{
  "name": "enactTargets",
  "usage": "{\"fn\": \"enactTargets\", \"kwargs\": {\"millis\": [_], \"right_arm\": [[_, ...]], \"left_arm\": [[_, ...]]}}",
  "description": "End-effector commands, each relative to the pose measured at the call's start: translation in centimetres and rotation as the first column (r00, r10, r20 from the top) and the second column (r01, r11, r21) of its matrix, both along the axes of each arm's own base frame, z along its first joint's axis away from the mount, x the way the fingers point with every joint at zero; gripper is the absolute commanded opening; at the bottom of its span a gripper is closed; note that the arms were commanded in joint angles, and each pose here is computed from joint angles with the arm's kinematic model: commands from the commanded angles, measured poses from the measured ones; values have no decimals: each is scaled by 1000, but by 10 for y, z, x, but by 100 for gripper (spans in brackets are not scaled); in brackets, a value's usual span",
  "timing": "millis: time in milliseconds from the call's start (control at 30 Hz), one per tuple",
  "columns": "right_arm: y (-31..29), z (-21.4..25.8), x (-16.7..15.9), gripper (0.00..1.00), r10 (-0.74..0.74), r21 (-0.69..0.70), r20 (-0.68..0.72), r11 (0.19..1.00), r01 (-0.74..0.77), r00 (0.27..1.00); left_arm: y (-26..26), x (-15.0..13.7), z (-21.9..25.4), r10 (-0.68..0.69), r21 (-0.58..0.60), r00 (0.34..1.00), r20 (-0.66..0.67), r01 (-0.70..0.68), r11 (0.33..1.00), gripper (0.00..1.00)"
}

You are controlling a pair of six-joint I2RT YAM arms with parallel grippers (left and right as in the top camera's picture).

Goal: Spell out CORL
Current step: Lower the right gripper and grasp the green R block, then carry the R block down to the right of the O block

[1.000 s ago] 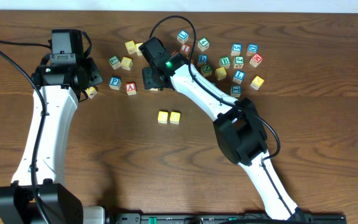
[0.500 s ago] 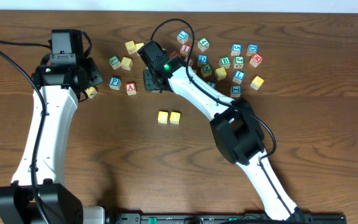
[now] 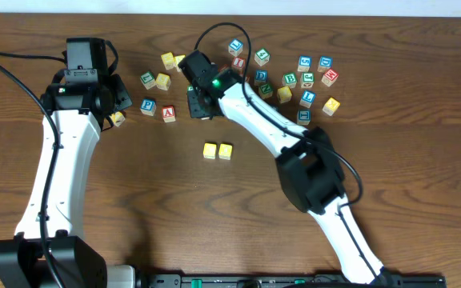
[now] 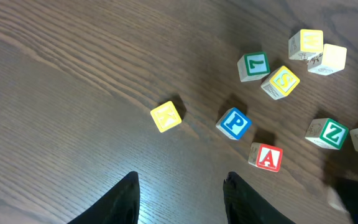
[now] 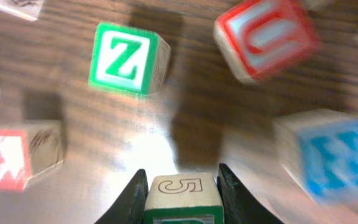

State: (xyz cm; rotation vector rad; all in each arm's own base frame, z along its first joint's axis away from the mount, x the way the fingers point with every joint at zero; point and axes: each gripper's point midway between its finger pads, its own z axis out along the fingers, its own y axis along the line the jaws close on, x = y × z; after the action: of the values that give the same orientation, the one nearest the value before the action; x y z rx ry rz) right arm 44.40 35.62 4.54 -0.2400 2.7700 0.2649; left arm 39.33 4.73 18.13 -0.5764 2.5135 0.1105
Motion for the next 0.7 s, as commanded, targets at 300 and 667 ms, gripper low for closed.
{"fn": "enactTargets", "kwargs": {"millis": [300, 667], "right_arm": [[-91, 80, -60, 15, -122, -166, -143, 981, 97, 982], [-95, -26, -93, 15, -269, -172, -279, 958, 228, 922]], "left_arm": [[4, 1, 0, 4, 19, 1000, -5, -4, 1000, 43], [4, 4, 1, 5, 19, 1000, 6, -5, 1000, 43]]}}
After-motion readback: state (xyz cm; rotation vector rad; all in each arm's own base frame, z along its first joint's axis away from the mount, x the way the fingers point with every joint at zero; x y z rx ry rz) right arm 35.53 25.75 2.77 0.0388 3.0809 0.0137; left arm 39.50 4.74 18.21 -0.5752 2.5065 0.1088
